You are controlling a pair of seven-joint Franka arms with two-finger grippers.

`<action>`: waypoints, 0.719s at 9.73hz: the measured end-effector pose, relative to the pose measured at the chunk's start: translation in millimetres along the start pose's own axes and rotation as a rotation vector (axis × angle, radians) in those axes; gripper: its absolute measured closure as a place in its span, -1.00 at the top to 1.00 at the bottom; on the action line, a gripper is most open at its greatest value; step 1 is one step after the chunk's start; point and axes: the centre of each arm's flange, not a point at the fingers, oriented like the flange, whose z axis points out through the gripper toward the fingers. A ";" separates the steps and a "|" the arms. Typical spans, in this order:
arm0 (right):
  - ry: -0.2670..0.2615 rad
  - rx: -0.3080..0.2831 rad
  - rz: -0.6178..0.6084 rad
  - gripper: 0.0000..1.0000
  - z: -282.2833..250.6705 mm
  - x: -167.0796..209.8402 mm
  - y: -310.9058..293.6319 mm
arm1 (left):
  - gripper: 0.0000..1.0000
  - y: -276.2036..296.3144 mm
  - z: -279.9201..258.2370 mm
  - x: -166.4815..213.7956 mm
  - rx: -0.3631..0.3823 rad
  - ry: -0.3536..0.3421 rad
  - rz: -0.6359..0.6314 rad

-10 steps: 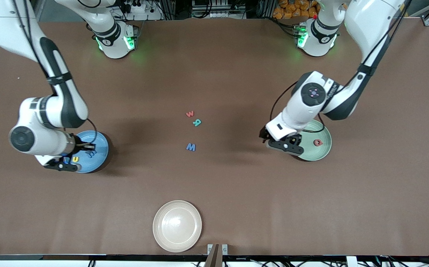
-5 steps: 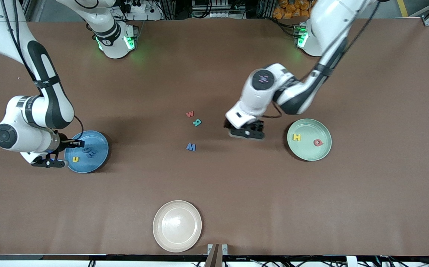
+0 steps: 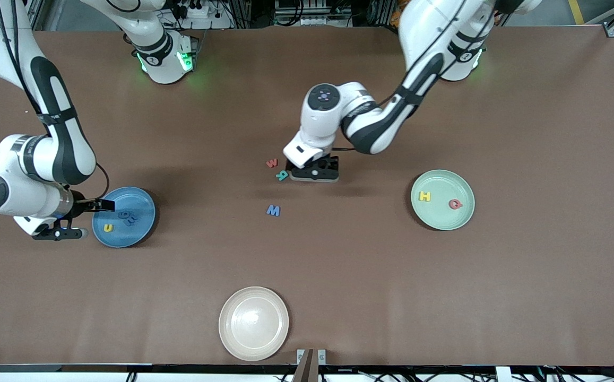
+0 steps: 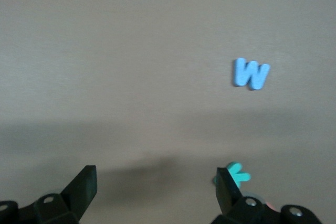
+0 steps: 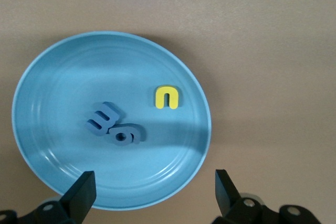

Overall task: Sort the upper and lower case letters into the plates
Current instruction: 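Move the left gripper from the green plate to the teal k, then lower the left gripper around the teal k and close it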

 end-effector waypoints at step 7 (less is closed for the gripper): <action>0.001 -0.001 0.009 1.00 -0.6 -0.7 6.4 | 1.00 57.8 32.6 -47.6 0.027 0.048 -0.007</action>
